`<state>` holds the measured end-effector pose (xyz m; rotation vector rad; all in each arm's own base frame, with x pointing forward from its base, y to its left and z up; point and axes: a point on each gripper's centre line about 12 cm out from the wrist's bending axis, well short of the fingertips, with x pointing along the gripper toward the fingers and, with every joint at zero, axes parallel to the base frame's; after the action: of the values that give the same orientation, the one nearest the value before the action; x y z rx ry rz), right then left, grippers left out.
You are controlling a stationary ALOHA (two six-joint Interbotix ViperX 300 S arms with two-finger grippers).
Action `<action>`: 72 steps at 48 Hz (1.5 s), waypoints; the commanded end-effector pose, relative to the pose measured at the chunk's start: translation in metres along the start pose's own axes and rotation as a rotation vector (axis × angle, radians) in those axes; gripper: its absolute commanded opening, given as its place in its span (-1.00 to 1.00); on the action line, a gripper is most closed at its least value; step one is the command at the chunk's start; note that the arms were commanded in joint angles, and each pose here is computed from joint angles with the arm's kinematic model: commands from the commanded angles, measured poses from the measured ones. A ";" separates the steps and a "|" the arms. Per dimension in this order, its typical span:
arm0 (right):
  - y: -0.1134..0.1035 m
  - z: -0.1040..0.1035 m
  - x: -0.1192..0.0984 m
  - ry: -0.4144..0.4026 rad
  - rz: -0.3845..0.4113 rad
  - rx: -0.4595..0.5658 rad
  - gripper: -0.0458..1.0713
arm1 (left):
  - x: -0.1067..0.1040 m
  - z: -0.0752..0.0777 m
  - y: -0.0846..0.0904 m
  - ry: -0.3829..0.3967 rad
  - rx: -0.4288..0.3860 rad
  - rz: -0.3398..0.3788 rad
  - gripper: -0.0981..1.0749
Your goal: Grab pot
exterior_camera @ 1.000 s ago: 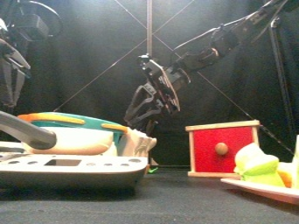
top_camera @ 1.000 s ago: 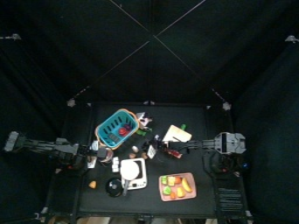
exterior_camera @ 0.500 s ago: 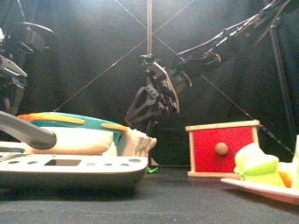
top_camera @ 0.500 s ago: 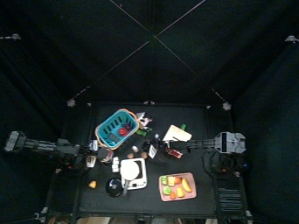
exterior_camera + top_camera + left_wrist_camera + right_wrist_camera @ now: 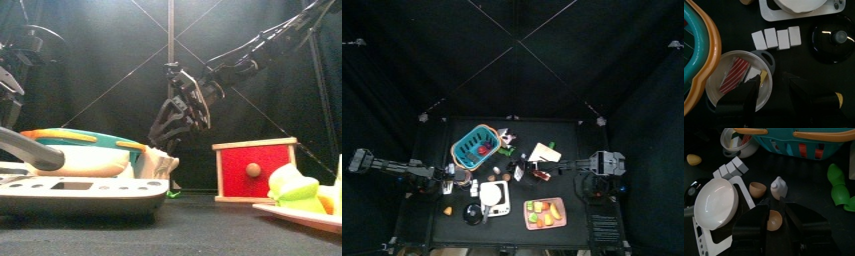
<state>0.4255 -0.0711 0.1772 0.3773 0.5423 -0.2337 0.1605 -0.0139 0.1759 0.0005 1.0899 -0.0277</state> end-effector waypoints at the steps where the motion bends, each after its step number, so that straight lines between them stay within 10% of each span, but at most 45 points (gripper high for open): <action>1: 0.007 0.020 -0.013 -0.051 0.014 0.001 0.26 | 0.001 0.005 -0.002 -0.016 -0.002 -0.012 0.54; 72: -0.004 0.006 -0.022 0.006 -0.037 -0.011 0.26 | 0.049 -0.007 -0.004 0.163 -0.015 -0.008 0.16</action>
<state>0.4099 -0.0725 0.1698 0.3635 0.6139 -0.2713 0.1687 -0.0176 0.1235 -0.0101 1.2724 -0.0255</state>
